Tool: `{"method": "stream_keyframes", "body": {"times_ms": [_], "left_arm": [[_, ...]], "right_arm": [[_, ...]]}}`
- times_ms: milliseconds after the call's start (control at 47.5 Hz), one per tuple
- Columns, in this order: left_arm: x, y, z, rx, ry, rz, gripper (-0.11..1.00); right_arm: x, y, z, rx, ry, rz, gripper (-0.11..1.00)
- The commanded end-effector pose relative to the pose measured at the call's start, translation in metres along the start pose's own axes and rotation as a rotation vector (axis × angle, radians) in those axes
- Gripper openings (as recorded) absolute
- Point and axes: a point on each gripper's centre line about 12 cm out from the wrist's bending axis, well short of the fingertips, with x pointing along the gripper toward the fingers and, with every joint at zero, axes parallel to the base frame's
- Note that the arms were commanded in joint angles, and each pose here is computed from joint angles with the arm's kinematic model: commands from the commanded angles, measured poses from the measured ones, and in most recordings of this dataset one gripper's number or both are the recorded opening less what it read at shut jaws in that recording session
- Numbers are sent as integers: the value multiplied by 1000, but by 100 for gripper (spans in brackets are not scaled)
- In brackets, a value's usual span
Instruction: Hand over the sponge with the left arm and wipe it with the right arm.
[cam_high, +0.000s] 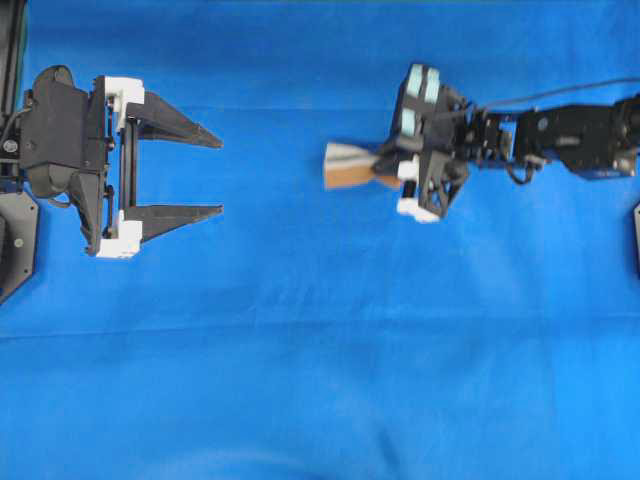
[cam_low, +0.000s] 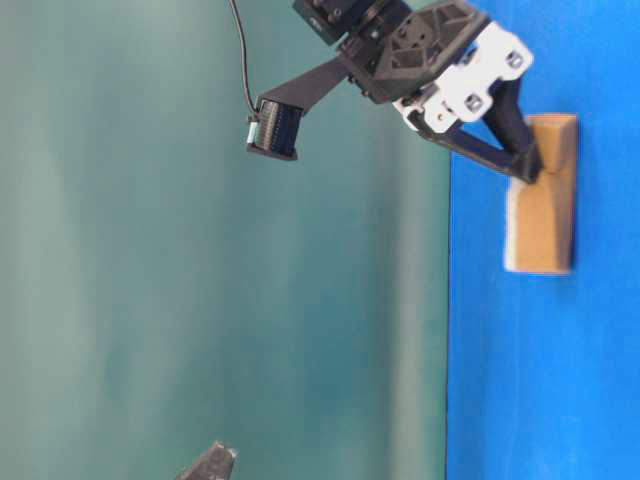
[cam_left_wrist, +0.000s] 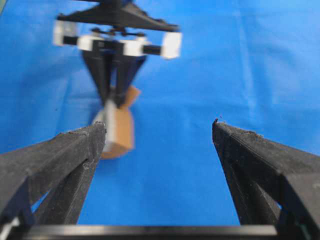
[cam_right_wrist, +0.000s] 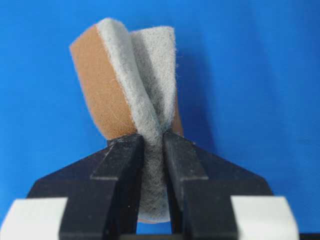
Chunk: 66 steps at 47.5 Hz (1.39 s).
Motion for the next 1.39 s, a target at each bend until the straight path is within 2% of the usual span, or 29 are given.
{"method": "stream_keyframes", "body": {"times_ms": [0,105,211,316,526,716,821,968,1053,1368], "left_arm": [[0,0,6,-3,-23,1,92],[0,0,6,-1,-25,1,92],[0,0,6,-3,-25,1,92],[0,0,6,-1,-25,1,92],[0,1,8,-2,-38,4,92],[0,0,8,-3,-35,3,92],[0,0,8,-3,-35,3,92],[0,0,8,-3,-35,3,92],[0,0,8,-3,-35,3,92],[0,0,7,-3,-32,2,92]], "right_arm": [[-2,-8,12,6,-40,-15,20],[-2,-2,13,-5,-46,-2,20],[-2,19,10,-25,-38,38,20],[-5,52,4,-67,-26,103,19],[-13,108,-3,-104,-8,211,20],[-19,135,-10,-106,16,261,20],[-20,141,-12,-105,25,273,20],[-19,138,-12,-105,25,266,20],[-15,125,-8,-91,22,241,20],[-2,31,12,-34,-12,61,20]]}}
